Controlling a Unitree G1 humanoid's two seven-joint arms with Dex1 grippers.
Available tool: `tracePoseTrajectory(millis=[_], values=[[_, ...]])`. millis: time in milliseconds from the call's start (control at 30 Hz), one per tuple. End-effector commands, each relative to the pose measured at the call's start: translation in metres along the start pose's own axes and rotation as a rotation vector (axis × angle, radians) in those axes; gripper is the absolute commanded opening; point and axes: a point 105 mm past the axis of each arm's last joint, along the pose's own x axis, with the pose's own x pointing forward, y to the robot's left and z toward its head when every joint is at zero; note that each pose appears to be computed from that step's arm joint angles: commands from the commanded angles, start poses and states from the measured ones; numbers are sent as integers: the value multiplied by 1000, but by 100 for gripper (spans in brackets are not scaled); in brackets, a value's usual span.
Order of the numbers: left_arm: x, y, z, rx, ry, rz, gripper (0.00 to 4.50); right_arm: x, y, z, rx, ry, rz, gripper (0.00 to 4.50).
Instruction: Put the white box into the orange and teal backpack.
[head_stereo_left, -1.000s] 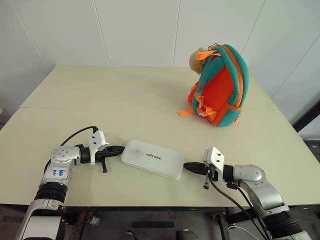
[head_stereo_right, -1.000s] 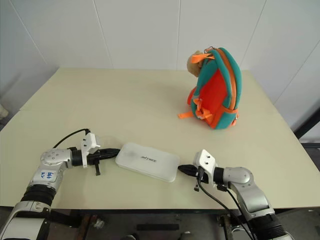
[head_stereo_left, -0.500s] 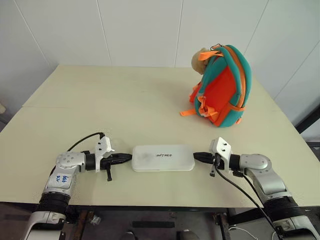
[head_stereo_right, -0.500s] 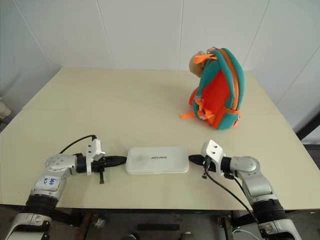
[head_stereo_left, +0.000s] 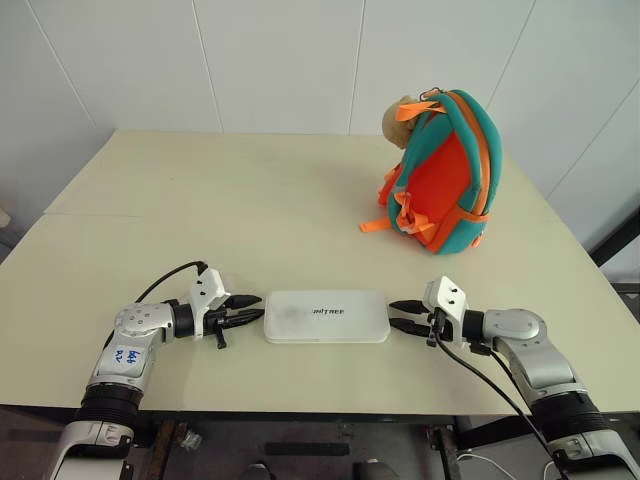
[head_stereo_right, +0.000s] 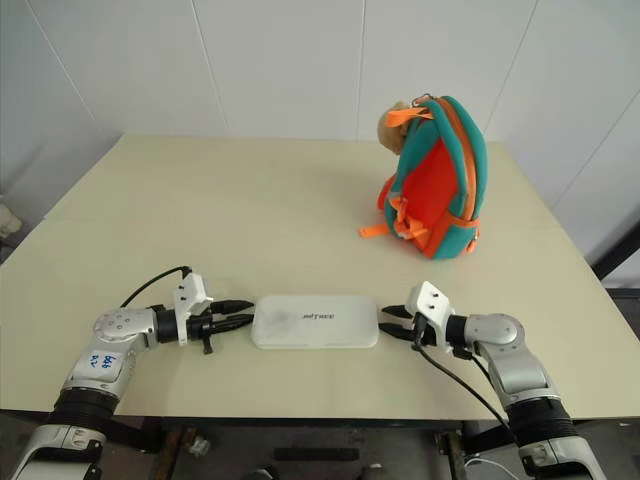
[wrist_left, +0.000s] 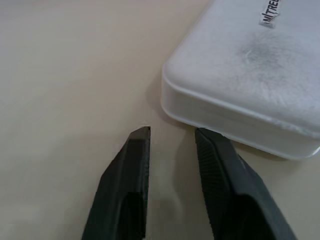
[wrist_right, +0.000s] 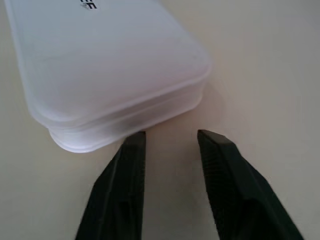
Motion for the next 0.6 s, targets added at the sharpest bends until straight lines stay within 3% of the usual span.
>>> tracePoseTrajectory(millis=[33, 167, 233, 400, 600], values=[[-10, 2, 3, -11, 14, 8, 271, -16, -9, 1, -17, 34, -29, 315], [-24, 1, 3, -118, 22, -6, 399, -35, -21, 0, -32, 101, -32, 449], [-30, 1, 3, -211, 41, -27, 446, -45, -24, -2, -41, 157, -5, 450], [-38, -3, 24, -530, -3, -154, 446, -49, -16, 12, 43, 196, 123, 450], [-28, -9, 24, -790, 39, -224, 446, -32, -10, 21, 51, 180, 173, 450]])
